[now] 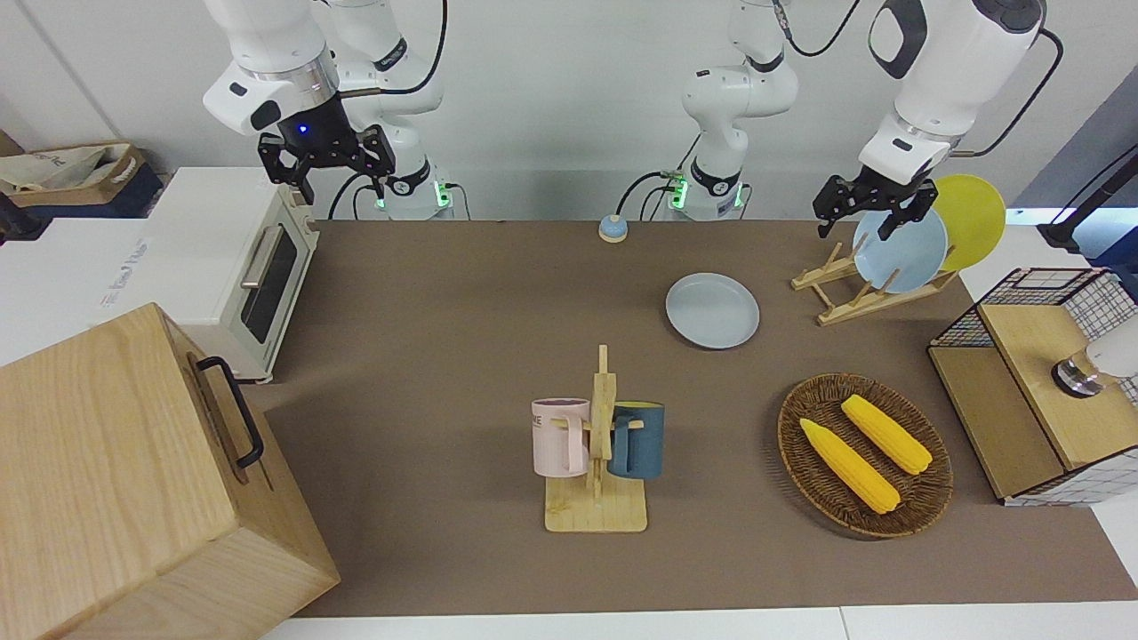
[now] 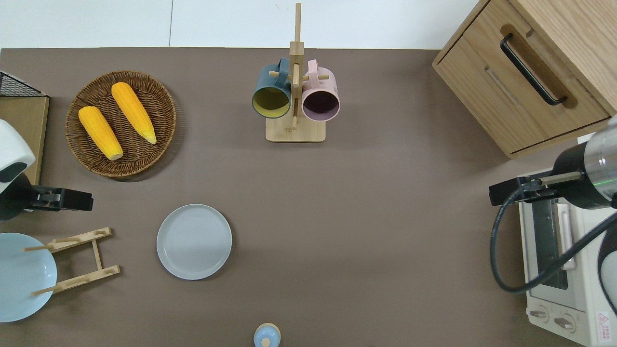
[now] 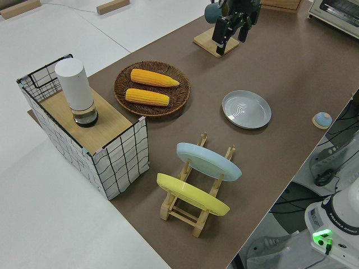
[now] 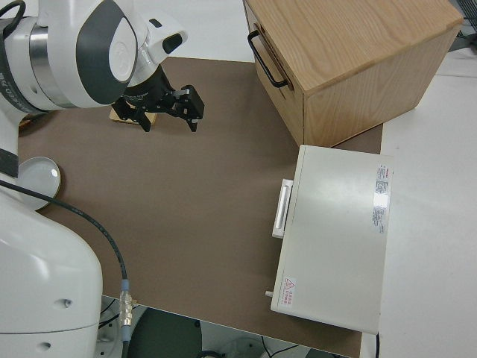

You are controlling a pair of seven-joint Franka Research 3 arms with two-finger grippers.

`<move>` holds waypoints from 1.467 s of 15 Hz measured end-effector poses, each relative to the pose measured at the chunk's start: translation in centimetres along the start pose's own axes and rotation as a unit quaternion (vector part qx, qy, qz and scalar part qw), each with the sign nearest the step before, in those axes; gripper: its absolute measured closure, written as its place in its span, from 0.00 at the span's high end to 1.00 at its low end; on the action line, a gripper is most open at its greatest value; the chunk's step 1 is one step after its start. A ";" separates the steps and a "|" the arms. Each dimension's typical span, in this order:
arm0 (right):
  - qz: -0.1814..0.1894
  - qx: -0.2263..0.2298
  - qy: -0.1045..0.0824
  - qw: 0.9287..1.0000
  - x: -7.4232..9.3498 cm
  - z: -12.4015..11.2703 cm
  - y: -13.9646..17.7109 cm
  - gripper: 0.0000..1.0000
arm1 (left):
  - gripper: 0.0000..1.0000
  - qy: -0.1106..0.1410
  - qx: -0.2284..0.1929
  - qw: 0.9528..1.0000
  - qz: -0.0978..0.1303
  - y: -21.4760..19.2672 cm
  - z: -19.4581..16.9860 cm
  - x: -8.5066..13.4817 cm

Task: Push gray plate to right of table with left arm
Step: 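Move the left gripper down beside the gray plate's near edge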

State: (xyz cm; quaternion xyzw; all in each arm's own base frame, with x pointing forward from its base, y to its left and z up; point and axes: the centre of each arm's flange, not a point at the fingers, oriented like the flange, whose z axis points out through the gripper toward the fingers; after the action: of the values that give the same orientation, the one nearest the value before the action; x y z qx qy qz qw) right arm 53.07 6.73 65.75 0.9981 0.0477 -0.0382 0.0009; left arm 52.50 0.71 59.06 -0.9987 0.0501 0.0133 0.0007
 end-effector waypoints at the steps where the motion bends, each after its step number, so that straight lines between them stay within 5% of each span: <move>1: 0.000 0.000 0.000 1.000 0.0 0.0 0.0 0.99 | 1.00 -0.002 0.000 1.000 0.000 0.0 0.0 0.0; 22: 0.000 0.000 0.000 1.000 0.0 0.0 0.0 0.99 | 1.00 -0.051 -0.021 0.998 -0.008 0.1 2.3 -0.9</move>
State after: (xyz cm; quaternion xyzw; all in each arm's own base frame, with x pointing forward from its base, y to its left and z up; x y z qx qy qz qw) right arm 53.07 6.73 65.75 0.9981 0.0477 -0.0382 0.0009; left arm 51.54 0.71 56.78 -0.9968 0.0418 0.0657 -0.0173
